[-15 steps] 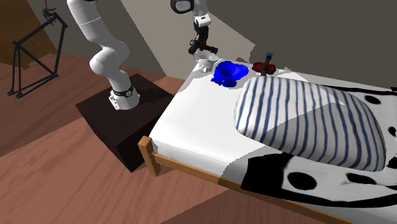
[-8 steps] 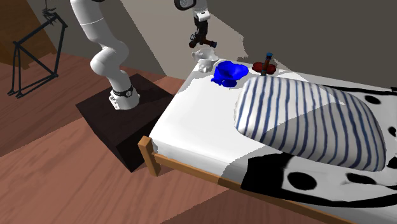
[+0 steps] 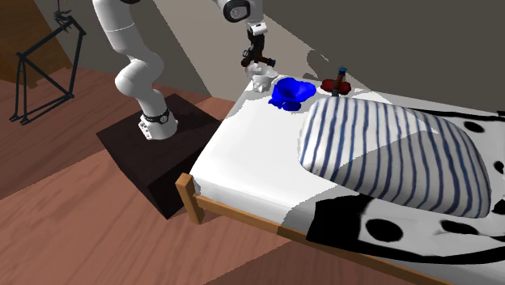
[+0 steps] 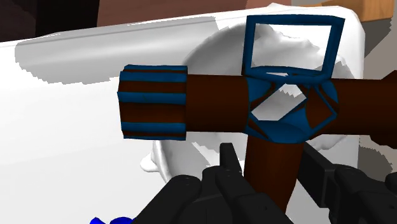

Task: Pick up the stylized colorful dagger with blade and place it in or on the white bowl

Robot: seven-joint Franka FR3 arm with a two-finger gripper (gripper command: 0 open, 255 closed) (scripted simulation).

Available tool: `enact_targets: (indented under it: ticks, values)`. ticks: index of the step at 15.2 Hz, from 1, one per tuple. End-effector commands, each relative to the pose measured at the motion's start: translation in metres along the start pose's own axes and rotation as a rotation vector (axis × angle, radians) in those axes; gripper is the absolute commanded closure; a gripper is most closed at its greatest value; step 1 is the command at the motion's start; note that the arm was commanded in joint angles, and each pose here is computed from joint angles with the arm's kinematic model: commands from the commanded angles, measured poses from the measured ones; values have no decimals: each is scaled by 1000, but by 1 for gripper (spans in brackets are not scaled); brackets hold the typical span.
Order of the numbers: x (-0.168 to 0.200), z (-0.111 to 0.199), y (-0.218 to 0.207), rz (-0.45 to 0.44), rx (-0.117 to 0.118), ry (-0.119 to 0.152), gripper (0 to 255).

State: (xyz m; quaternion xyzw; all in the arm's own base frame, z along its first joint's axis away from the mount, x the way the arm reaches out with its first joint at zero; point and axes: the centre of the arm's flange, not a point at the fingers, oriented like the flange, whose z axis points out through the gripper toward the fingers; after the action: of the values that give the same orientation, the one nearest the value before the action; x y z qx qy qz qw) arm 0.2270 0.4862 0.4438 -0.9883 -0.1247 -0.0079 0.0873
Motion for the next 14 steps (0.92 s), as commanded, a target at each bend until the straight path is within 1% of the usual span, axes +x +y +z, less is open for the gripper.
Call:
enact_targets:
  ticks: [1, 4, 12, 13, 14]
  values:
    - [-1, 12, 2, 0, 1, 1, 255]
    - [-1, 29, 5, 0, 1, 1, 255]
    - [-1, 29, 5, 0, 1, 1, 255]
    - [-1, 29, 5, 0, 1, 1, 0]
    - [-2, 29, 5, 0, 1, 1, 0]
